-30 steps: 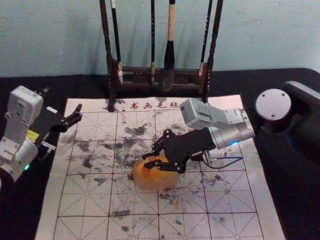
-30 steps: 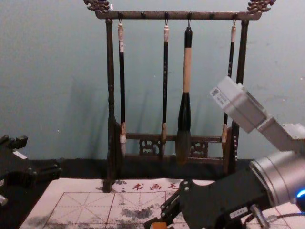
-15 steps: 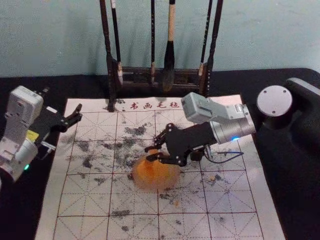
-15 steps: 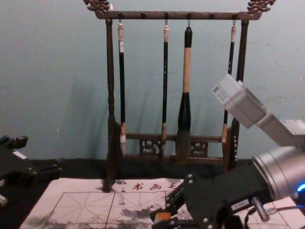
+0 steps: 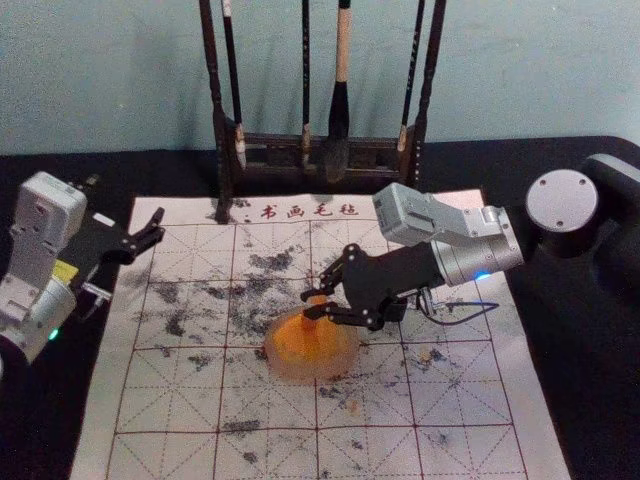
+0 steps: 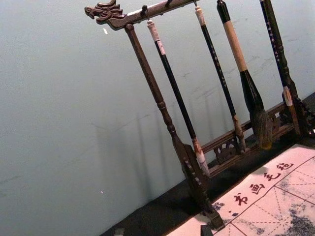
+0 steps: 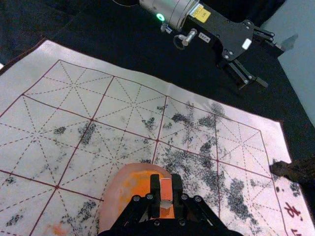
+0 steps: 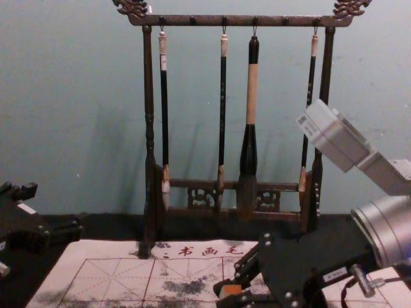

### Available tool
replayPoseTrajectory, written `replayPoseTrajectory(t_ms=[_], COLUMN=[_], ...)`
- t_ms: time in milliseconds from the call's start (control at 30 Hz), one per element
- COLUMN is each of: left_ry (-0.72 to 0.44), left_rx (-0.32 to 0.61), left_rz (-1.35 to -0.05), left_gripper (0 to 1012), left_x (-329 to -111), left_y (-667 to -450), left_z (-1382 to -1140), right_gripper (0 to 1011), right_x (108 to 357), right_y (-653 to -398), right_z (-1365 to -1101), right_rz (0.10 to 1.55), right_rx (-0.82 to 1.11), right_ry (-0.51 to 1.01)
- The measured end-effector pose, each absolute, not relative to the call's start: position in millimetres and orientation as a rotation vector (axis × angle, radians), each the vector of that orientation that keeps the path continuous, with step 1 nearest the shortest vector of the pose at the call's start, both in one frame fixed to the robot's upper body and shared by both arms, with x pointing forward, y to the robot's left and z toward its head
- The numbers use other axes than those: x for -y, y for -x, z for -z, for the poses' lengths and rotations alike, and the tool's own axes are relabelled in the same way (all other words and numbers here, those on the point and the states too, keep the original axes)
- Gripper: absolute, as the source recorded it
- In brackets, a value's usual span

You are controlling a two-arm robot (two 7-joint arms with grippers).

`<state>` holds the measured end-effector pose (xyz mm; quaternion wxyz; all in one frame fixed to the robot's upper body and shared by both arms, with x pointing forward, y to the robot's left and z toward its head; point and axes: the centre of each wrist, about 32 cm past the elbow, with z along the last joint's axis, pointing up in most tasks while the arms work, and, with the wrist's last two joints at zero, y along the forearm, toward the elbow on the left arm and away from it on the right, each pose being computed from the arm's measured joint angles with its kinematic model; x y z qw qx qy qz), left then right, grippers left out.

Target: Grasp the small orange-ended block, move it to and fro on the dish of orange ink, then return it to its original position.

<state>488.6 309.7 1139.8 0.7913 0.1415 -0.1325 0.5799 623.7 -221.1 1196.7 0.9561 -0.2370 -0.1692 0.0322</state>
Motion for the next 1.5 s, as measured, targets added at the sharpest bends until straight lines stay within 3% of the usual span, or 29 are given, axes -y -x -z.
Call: replayPoseTrajectory(t_ms=[733,1500], left_ry=[-0.304,-0.304], left_rx=[0.285,0.285], left_rz=[-1.248,-1.248], left_gripper=[1001,1001], left_x=[-310,-310], left_y=[-489,-489], left_z=[-1140,-1140], right_gripper=[137,137], right_x=[224,256], right_y=[-621,-583], right_z=[-1198,-1244], right_rz=[-0.055,0.057], right_rx=[0.346,0.438], right_ry=[0.479,0.421])
